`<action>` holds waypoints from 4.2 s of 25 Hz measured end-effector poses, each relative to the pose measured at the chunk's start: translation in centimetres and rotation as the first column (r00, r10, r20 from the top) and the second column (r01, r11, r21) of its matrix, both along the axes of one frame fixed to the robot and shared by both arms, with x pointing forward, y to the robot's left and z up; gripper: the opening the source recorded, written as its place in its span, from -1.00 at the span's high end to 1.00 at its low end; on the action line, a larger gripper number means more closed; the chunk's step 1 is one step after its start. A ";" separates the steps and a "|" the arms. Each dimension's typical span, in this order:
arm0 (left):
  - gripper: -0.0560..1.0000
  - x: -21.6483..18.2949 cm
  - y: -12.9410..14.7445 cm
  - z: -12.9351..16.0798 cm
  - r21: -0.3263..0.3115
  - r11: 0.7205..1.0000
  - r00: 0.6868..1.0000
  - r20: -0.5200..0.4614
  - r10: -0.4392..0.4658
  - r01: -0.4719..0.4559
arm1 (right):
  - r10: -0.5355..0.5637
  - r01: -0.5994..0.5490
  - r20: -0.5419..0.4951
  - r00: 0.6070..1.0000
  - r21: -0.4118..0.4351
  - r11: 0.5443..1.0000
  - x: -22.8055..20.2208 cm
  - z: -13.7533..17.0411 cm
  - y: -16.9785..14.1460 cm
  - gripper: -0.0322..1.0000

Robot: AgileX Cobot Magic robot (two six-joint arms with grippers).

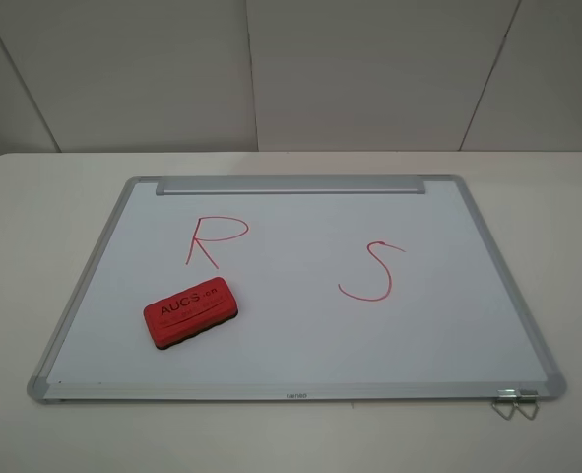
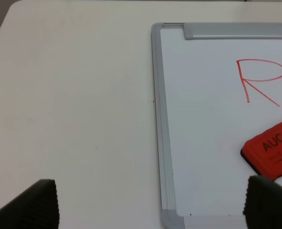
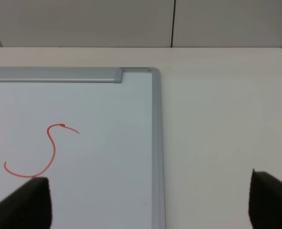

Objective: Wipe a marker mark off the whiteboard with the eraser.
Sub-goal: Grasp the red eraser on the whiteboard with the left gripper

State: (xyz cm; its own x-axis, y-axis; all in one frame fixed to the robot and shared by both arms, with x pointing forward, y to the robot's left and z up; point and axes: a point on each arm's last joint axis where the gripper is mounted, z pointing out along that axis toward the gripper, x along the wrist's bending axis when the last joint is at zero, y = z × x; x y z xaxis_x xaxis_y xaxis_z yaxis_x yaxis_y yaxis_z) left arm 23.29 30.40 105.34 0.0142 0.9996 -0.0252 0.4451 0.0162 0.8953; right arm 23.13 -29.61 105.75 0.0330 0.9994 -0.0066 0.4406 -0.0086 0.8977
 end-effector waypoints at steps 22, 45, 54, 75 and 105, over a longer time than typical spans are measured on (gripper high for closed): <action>-0.57 8.6 -1.8 0.2 0.211 0.906 0.894 -0.349 -0.281 0.368 | 0.000 0.000 0.000 1.000 0.000 1.000 0.0 0.0 0.0 -0.43; -0.57 27.7 -18.8 -11.4 0.033 0.536 0.315 -0.839 -0.445 0.844 | 0.000 0.000 0.000 1.000 0.000 1.000 0.0 0.0 0.0 -0.43; -0.57 27.4 -19.4 -11.8 0.044 0.513 0.313 -0.835 -0.452 0.857 | 0.000 0.000 0.000 1.000 0.000 1.000 0.0 0.0 0.0 -0.43; -0.57 27.1 -18.9 -15.0 0.089 0.555 0.399 -0.788 -0.469 0.827 | 0.000 0.000 0.000 1.000 0.000 1.000 0.0 0.0 0.0 -0.43; -0.48 27.2 -19.0 -16.4 0.077 0.554 0.378 -0.807 -0.453 0.829 | 0.000 0.000 0.000 1.000 0.000 1.000 0.0 0.0 0.0 -0.43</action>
State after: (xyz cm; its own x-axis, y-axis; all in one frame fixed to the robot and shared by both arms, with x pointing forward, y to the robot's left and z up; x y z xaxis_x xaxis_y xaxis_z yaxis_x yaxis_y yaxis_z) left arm 50.46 11.42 88.89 0.8238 0.5645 0.0510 0.5504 -0.8182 0.1659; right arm 23.13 -29.61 105.75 0.0330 0.9994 -0.0066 0.4406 -0.0086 0.8977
